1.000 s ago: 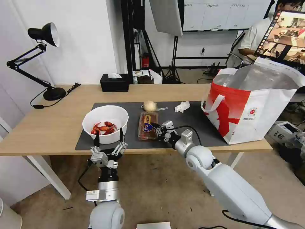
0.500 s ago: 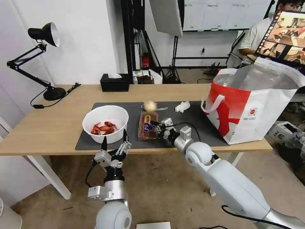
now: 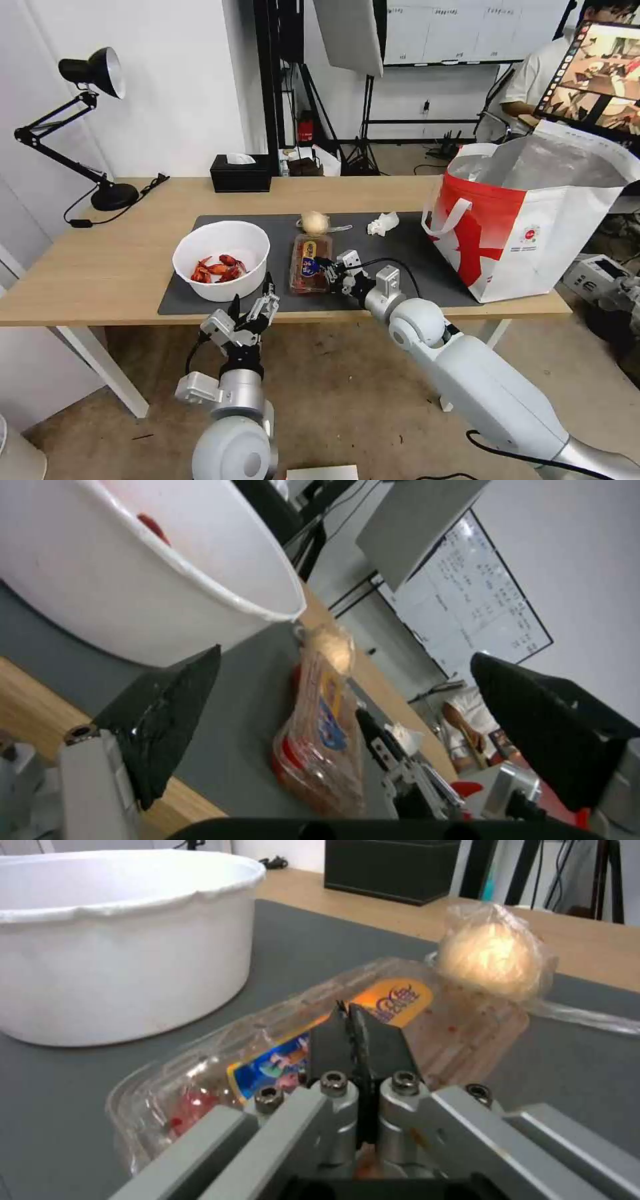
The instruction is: Pick up the trash from the table and place it into the takeout bag.
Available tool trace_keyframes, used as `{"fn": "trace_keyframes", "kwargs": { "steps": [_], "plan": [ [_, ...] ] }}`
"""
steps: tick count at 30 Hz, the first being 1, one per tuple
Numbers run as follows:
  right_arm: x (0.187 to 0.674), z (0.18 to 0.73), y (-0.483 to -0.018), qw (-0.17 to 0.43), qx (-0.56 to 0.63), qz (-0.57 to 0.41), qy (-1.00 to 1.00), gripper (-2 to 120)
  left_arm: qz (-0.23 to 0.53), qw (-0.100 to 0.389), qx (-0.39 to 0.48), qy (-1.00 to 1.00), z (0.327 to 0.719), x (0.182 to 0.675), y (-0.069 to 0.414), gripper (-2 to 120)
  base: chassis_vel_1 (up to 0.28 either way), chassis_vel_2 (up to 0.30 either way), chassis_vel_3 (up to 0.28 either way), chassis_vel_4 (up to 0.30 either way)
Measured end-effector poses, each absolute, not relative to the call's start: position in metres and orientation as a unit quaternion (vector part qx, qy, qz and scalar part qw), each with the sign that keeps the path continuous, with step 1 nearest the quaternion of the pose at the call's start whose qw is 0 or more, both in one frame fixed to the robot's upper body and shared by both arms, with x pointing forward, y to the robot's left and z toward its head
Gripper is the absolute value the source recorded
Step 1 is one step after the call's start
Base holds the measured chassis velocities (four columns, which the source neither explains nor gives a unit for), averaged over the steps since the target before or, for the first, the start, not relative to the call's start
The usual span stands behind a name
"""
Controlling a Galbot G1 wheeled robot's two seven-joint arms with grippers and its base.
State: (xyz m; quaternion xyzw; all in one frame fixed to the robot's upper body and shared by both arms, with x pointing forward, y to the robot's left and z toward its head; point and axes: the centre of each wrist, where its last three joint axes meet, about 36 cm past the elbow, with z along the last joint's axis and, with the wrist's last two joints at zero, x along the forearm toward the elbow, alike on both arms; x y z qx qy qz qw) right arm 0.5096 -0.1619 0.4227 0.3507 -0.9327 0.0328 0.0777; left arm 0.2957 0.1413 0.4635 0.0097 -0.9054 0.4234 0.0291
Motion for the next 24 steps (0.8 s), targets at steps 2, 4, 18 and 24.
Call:
{"fn": "trace_keyframes", "kwargs": {
  "steps": [2, 4, 18, 24],
  "plan": [
    [0.511, 0.425, -0.161, 0.079, 0.353, 0.035, -0.931, 0, 0.441, 0.056, 0.003, -0.896, 0.47, 0.298, 0.145, 100, 0.0, 0.0, 0.0, 0.0],
    [0.512, 0.426, -0.161, 0.081, 0.356, 0.037, -0.93, 0, 0.451, 0.071, -0.002, -0.89, 0.473, 0.3, 0.148, 100, 0.0, 0.0, 0.0, 0.0],
    [0.513, 0.43, -0.166, 0.109, 0.375, 0.043, -0.92, 0, 0.498, 0.126, -0.026, -0.857, 0.477, 0.325, 0.16, 100, 0.0, 0.0, 0.0, 0.0],
    [0.514, 0.432, -0.167, 0.113, 0.375, 0.043, -0.919, 0, 0.507, 0.147, -0.023, -0.849, 0.474, 0.342, 0.16, 100, 0.0, 0.0, 0.0, 0.0]
  ]
}}
